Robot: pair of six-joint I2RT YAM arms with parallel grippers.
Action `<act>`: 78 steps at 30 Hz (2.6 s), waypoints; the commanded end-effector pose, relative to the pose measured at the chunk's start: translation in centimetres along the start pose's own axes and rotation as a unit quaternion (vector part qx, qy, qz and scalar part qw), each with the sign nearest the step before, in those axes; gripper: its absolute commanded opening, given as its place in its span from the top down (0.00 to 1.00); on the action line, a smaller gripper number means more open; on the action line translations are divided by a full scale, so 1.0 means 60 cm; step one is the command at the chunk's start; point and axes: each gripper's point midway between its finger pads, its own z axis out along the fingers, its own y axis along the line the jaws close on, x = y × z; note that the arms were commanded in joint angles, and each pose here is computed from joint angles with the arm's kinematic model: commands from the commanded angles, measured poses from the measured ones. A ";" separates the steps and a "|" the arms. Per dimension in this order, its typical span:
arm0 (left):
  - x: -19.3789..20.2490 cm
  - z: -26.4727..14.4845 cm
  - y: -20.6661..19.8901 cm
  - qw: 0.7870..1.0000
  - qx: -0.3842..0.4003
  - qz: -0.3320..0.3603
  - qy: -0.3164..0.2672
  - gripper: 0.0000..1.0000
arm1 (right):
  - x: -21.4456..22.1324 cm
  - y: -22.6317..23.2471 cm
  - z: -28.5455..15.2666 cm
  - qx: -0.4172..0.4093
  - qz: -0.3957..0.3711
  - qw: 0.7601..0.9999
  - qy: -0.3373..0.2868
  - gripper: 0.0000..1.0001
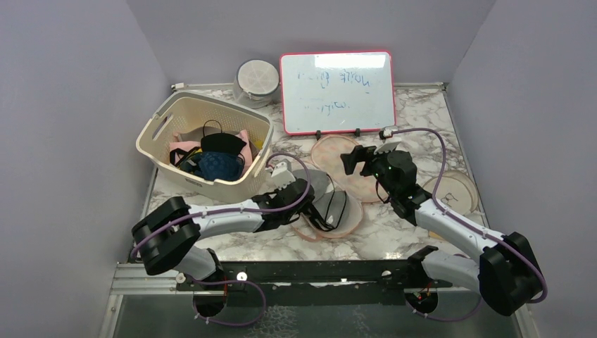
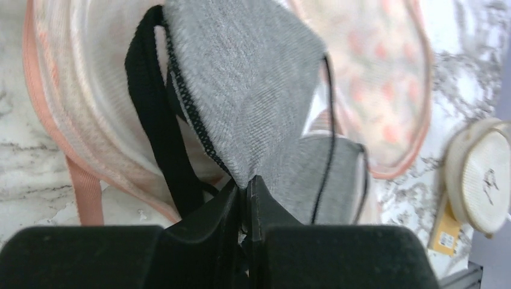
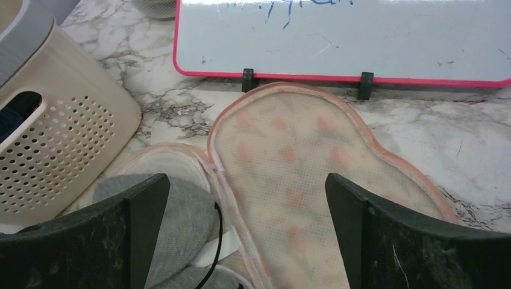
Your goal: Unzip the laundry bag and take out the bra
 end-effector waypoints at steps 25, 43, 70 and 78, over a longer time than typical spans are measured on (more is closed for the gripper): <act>-0.277 -0.175 -0.211 0.900 0.098 0.392 -0.162 1.00 | -0.001 -0.012 0.000 0.020 0.011 1.000 -0.017 0.01; -0.256 -0.119 -0.169 0.920 0.092 0.367 -0.099 1.00 | -0.026 0.161 -0.068 -0.296 -0.054 0.952 -0.055 0.00; -0.625 -0.224 0.025 0.953 0.110 0.057 -0.278 1.00 | -0.022 0.078 -0.031 -0.142 -0.020 0.989 -0.047 0.00; -0.573 -0.163 0.164 0.960 0.122 -0.082 -0.238 1.00 | -0.014 0.078 -0.024 -0.141 -0.020 0.989 -0.036 0.00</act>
